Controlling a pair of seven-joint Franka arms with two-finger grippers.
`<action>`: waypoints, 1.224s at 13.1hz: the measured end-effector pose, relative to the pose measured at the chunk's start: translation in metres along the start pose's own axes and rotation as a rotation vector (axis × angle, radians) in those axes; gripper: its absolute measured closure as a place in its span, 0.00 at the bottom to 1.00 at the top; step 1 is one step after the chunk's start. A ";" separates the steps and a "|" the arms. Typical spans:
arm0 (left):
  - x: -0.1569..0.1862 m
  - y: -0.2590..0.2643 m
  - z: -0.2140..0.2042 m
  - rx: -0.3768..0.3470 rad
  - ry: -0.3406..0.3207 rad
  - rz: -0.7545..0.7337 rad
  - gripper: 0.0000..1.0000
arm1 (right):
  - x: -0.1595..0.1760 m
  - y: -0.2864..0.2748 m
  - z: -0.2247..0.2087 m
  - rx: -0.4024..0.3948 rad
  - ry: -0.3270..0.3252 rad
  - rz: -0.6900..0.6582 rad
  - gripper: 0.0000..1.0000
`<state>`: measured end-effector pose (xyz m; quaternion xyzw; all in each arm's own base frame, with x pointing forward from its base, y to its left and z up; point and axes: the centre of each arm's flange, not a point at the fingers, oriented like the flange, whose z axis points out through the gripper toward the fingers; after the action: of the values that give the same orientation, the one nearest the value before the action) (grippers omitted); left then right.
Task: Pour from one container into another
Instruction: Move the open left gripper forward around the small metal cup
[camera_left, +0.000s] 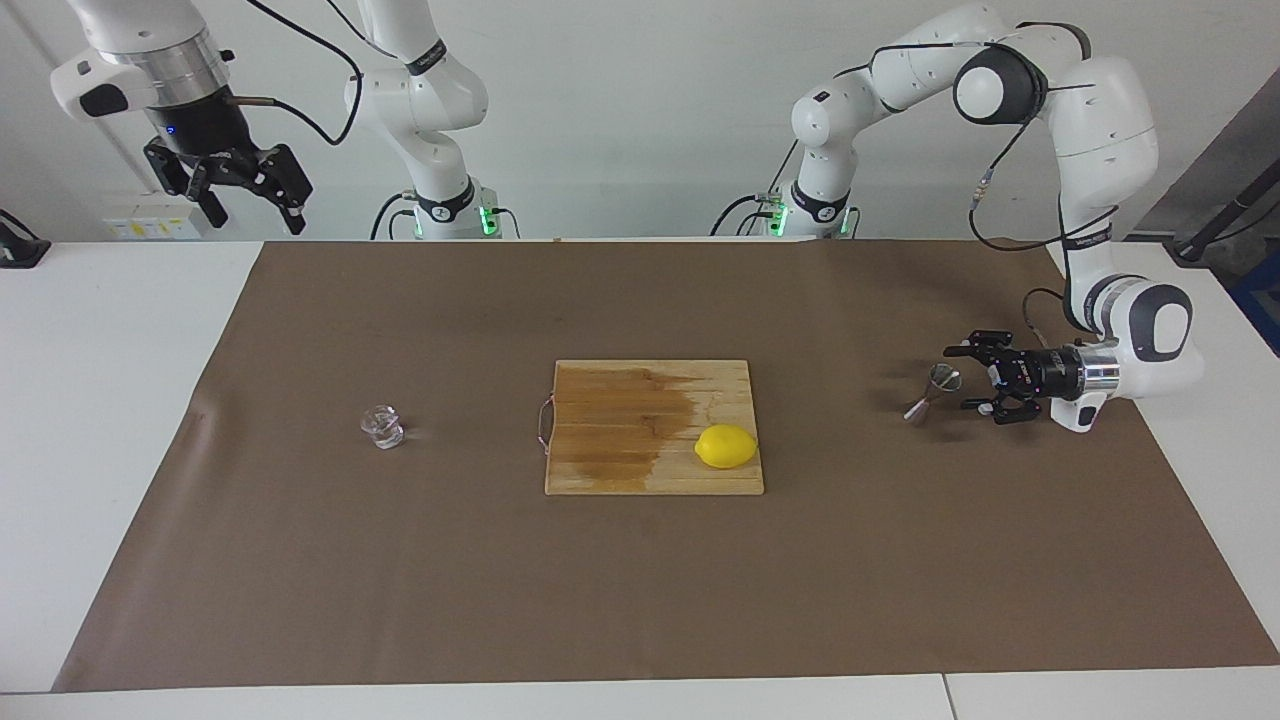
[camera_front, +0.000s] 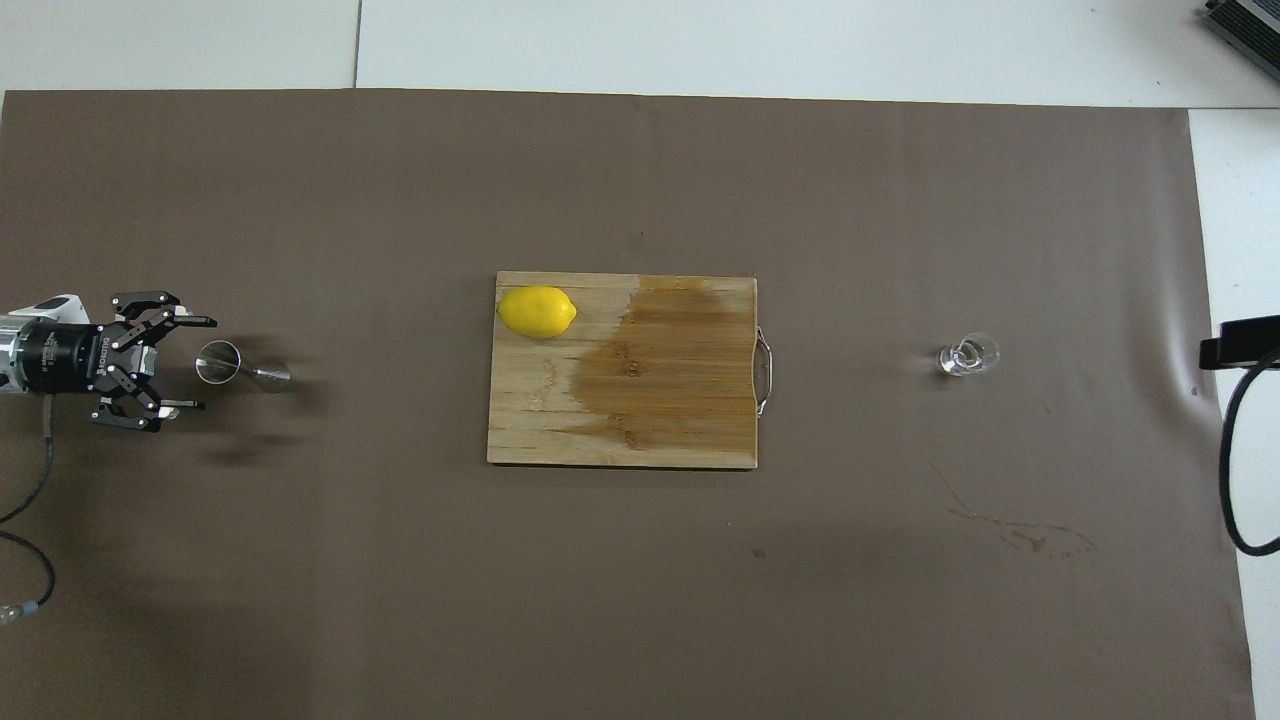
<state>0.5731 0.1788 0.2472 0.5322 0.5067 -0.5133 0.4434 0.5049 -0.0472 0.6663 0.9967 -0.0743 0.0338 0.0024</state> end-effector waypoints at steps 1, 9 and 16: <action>0.003 -0.002 0.002 0.001 -0.004 -0.002 0.00 | 0.000 0.000 0.000 0.000 0.000 0.000 0.00; 0.010 -0.006 0.008 0.007 -0.020 -0.017 0.00 | 0.000 0.000 0.000 0.000 0.000 0.000 0.00; 0.020 -0.012 0.014 0.004 -0.032 0.038 0.00 | 0.000 0.000 0.000 0.000 0.000 0.000 0.00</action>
<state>0.5585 0.1681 0.2269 0.5343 0.4883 -0.5144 0.4598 0.5049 -0.0472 0.6663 0.9967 -0.0743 0.0338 0.0024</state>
